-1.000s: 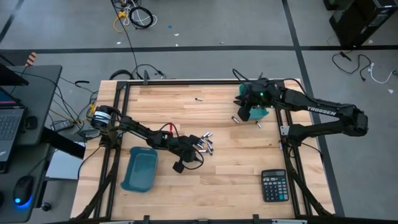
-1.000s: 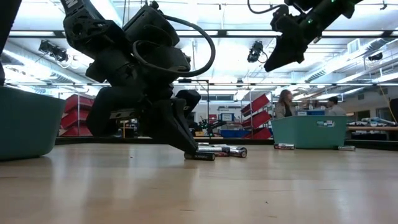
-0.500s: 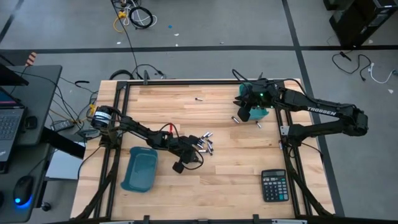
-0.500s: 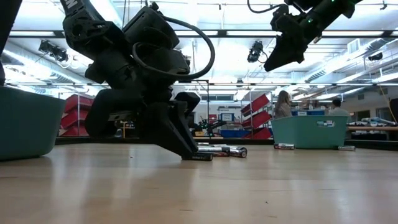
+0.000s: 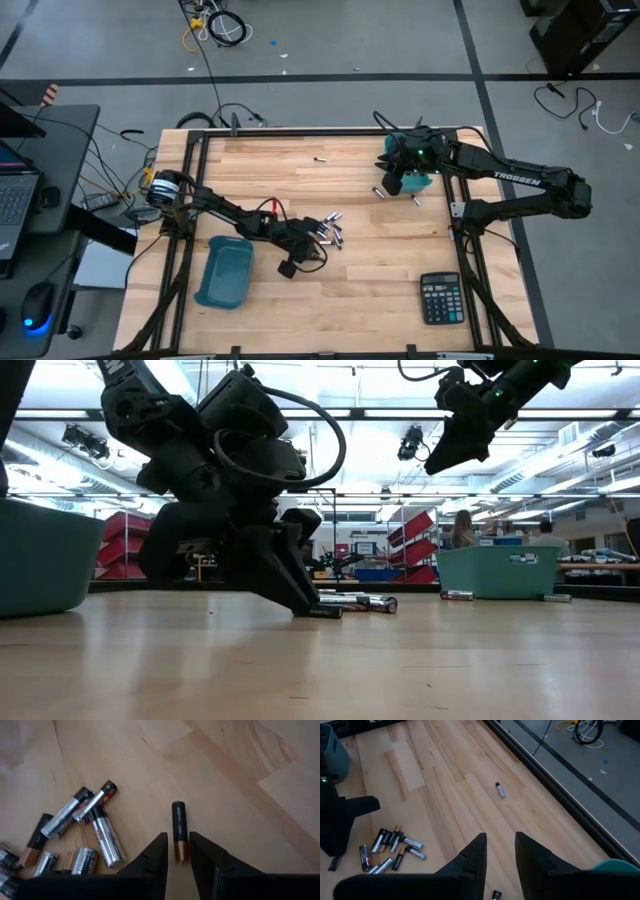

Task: Sort batteries
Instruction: Put the black battery into the green bin

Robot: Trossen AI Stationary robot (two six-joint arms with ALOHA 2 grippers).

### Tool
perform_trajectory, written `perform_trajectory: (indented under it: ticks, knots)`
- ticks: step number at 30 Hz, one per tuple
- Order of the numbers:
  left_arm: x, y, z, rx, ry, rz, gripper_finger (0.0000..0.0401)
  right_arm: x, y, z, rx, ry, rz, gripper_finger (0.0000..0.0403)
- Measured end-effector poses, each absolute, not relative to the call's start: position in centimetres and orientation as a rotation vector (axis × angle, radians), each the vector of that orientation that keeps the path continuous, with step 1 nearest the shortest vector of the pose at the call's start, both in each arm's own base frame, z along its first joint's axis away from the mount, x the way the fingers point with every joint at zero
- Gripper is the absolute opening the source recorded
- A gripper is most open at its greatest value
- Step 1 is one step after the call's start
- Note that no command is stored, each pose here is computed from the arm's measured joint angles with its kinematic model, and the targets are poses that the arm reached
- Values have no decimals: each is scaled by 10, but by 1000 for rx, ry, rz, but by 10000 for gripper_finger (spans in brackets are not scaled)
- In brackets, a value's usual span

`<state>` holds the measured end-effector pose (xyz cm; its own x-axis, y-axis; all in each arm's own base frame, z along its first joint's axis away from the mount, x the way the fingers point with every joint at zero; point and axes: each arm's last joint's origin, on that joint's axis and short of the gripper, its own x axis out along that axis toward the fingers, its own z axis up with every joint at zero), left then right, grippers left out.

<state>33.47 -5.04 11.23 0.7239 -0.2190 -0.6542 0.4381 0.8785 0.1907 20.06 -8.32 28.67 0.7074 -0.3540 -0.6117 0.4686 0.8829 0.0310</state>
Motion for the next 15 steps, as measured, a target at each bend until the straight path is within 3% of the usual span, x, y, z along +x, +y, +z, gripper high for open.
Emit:
perform_trajectory:
  ticks: [15]
  knots:
    - [332,-50,108,323,675,-351,81,201,-83,287,189,631,-460,87]
